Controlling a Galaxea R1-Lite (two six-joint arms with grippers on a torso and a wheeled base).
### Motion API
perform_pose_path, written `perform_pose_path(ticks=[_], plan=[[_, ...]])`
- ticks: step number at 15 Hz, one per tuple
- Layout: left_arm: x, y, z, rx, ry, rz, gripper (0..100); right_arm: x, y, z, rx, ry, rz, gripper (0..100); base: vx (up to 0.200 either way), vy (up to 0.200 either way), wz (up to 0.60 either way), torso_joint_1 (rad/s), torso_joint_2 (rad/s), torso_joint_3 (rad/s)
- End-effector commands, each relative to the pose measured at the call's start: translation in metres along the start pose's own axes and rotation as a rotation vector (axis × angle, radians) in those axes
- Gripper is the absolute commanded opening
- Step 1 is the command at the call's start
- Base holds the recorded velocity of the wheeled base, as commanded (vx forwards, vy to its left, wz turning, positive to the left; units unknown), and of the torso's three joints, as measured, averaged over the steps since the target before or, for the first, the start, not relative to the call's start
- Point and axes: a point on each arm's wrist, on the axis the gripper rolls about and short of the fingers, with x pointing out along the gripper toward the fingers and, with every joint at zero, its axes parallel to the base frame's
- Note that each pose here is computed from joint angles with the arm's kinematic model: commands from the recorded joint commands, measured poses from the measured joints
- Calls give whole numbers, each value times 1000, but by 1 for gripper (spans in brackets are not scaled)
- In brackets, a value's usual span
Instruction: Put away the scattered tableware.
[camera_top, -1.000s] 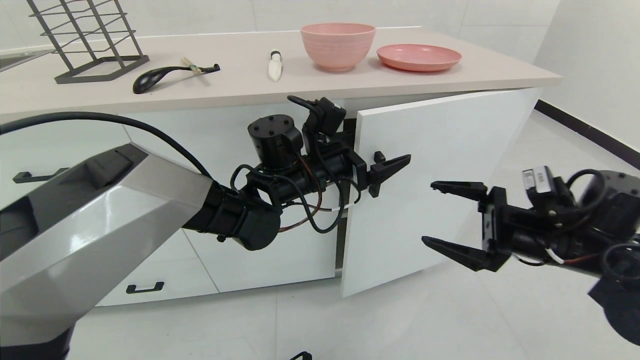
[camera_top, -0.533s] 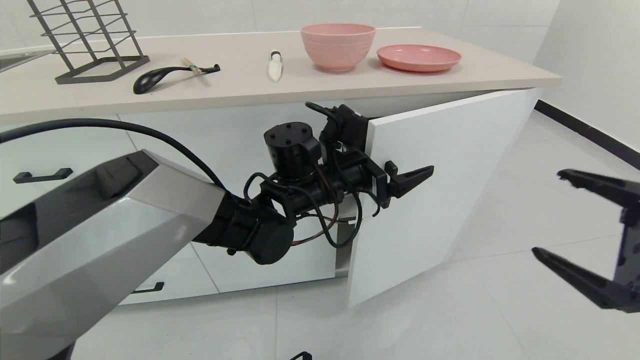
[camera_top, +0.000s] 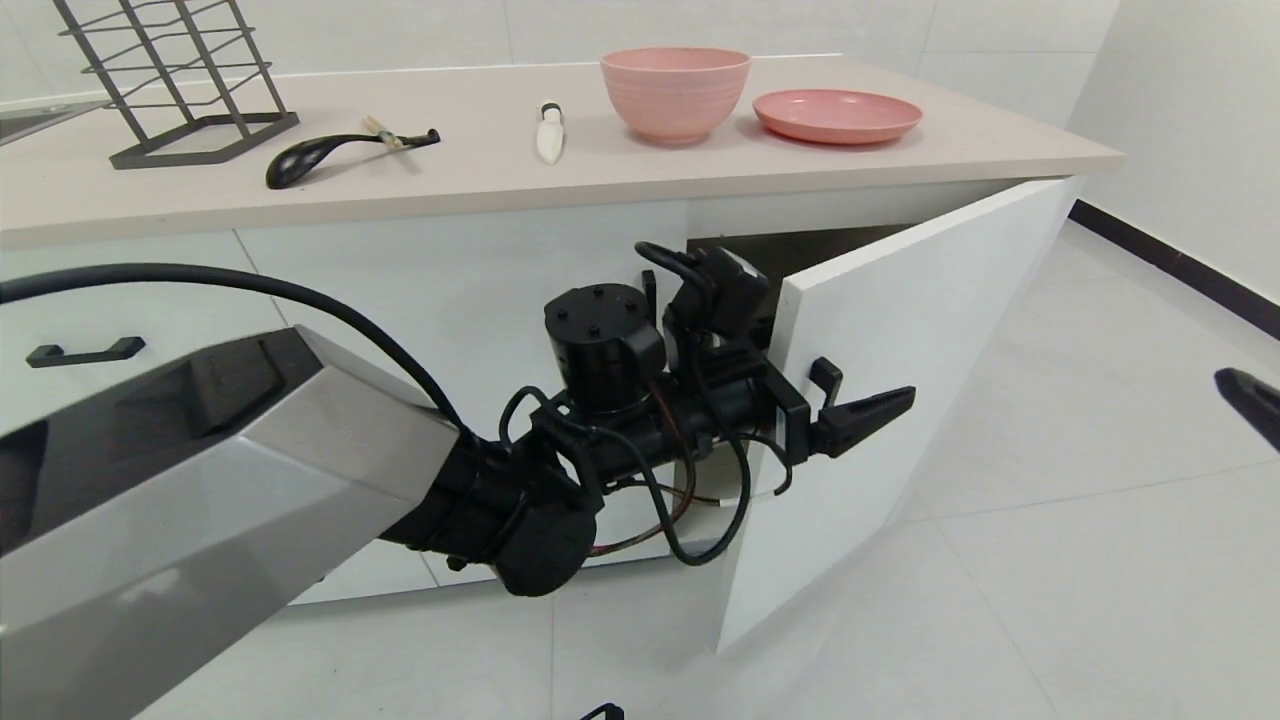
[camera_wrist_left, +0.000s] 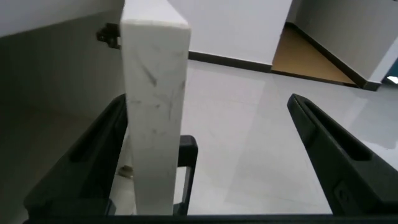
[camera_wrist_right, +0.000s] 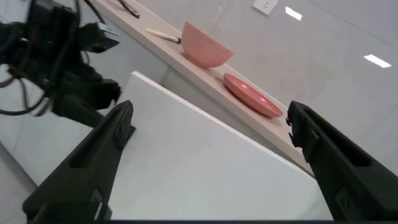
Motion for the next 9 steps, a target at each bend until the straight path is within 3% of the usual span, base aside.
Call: perform_pose_path(ticks=[1, 4, 9], plan=[[-1, -20, -1, -13, 9, -40, 100, -4, -2, 0, -12, 16, -24, 100, 0, 0, 0, 0, 0, 0], [7, -40, -4, -57, 8, -73, 100, -3, -3, 4, -27, 5, -28, 100, 0, 0, 0, 0, 0, 0], [15, -59, -9, -77, 15, -109, 100, -2, -12, 31, -123, -70, -51, 100, 0, 0, 0, 0, 0, 0]])
